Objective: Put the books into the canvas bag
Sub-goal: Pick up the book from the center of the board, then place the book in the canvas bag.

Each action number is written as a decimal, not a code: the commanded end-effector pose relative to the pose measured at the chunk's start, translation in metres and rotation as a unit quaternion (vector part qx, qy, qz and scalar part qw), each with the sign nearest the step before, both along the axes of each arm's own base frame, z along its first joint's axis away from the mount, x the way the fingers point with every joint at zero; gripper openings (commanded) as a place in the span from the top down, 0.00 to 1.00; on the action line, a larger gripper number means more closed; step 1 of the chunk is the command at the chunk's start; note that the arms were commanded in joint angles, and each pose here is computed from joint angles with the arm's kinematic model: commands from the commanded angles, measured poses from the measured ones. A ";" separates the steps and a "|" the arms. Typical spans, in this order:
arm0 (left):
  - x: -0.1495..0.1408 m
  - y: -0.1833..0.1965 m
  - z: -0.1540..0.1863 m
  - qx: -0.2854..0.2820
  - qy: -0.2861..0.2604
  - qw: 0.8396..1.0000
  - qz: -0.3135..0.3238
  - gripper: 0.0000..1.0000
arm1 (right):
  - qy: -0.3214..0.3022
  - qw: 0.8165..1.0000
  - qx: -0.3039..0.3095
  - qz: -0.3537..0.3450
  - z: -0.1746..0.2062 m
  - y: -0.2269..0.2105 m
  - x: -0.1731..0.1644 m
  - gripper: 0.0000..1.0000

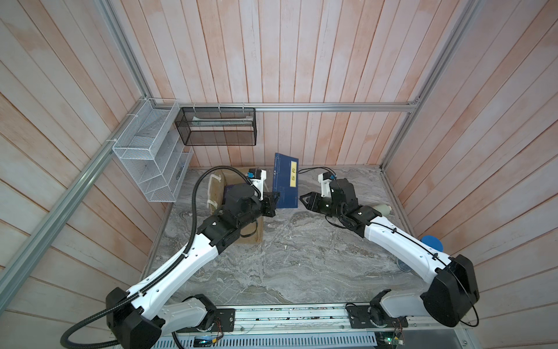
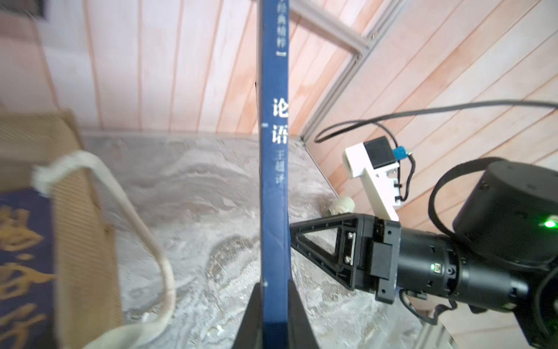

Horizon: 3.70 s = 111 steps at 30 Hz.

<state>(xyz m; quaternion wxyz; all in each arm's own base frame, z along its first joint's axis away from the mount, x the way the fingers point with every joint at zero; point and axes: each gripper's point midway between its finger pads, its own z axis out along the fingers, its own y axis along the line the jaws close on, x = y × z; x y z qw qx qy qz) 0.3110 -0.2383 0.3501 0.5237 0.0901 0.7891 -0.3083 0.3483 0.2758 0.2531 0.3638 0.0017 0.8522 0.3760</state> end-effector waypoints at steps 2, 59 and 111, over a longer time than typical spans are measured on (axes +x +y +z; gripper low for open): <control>-0.007 0.067 0.050 0.066 -0.097 0.986 0.117 1.00 | 0.005 0.999 0.005 0.034 0.008 0.038 0.012 0.61; 0.013 0.068 -0.075 -0.055 0.148 0.987 -0.011 1.00 | -0.051 0.998 -0.008 0.032 0.038 0.069 0.058 1.00; -0.063 0.213 -0.066 0.114 0.041 0.960 0.253 0.34 | -0.192 0.927 -0.194 -0.257 0.022 -0.203 -0.043 0.23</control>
